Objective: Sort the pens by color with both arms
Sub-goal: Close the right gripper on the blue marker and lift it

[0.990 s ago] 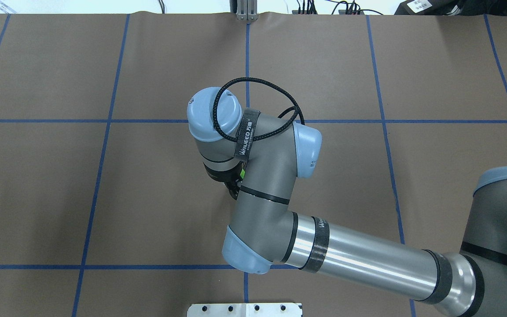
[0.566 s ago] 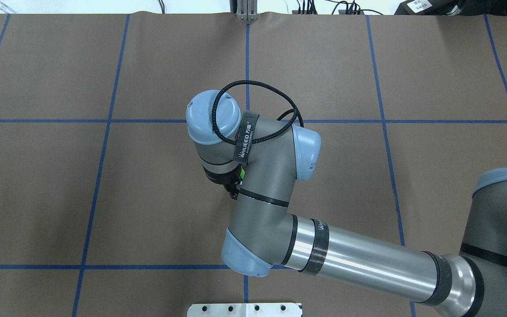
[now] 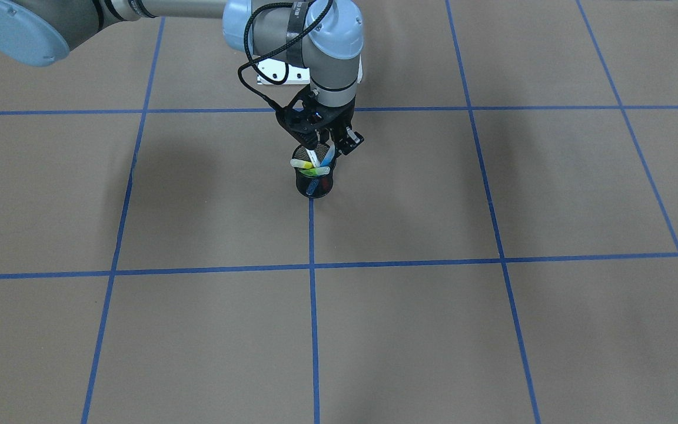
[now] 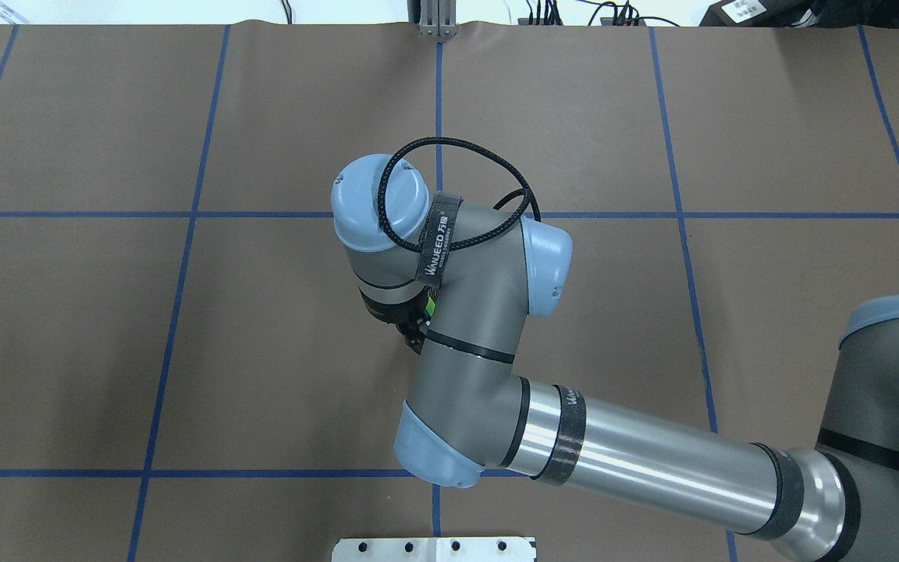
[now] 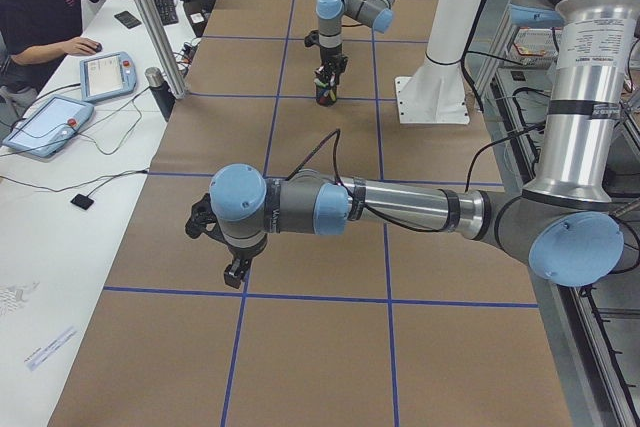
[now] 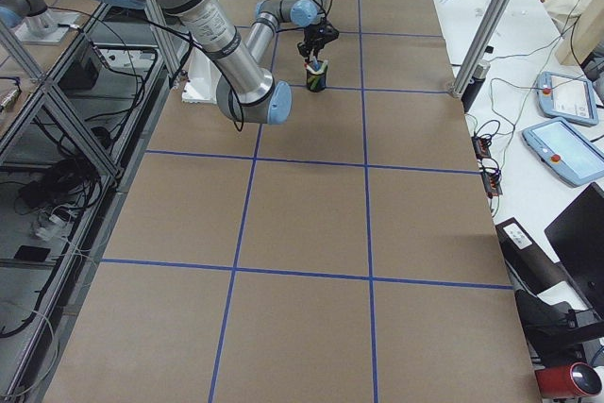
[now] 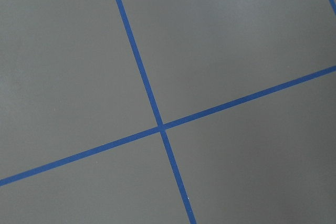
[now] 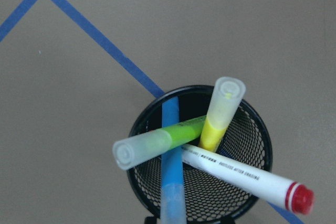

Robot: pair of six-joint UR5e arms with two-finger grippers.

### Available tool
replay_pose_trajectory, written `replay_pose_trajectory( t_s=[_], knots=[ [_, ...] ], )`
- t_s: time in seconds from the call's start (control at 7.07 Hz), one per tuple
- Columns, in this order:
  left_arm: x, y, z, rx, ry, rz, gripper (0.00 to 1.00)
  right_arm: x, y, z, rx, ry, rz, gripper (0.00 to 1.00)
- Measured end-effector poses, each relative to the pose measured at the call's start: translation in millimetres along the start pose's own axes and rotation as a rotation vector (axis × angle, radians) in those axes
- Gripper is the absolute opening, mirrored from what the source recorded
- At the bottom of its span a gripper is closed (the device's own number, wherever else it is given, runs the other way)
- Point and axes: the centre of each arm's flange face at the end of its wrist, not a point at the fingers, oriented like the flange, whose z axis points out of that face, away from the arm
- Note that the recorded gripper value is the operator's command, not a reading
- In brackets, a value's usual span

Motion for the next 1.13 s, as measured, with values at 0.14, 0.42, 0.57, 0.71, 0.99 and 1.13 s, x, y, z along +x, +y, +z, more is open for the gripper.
replay_pose_trajectory(
  t_s=[0.14,0.42,0.57,0.71,0.99,1.13],
  knots=[
    [-0.1,0.8,0.4,-0.001,0.0,-0.001,0.99,-0.6,-2.2,-3.5,-0.001,-0.005,0.001,0.47],
    [0.0,1.2,0.5,-0.001,0.0,-0.001,0.99,-0.5,-5.9,-4.3,0.001,-0.007,0.002,0.46],
    [0.0,1.2,0.5,-0.001,0.0,-0.001,0.99,-0.4,-7.1,-4.0,0.002,-0.007,0.002,0.43],
    [0.0,1.2,0.5,-0.001,0.0,-0.001,0.99,-0.3,-7.4,-3.9,0.003,-0.007,0.001,0.41],
    [0.1,1.2,0.5,0.0,0.0,0.0,0.99,-0.3,-7.0,-3.9,0.003,-0.009,0.002,0.41],
    [0.0,1.2,0.5,-0.001,0.0,0.0,0.99,-0.2,-7.3,-3.1,0.002,-0.011,0.003,0.41]
  ],
)
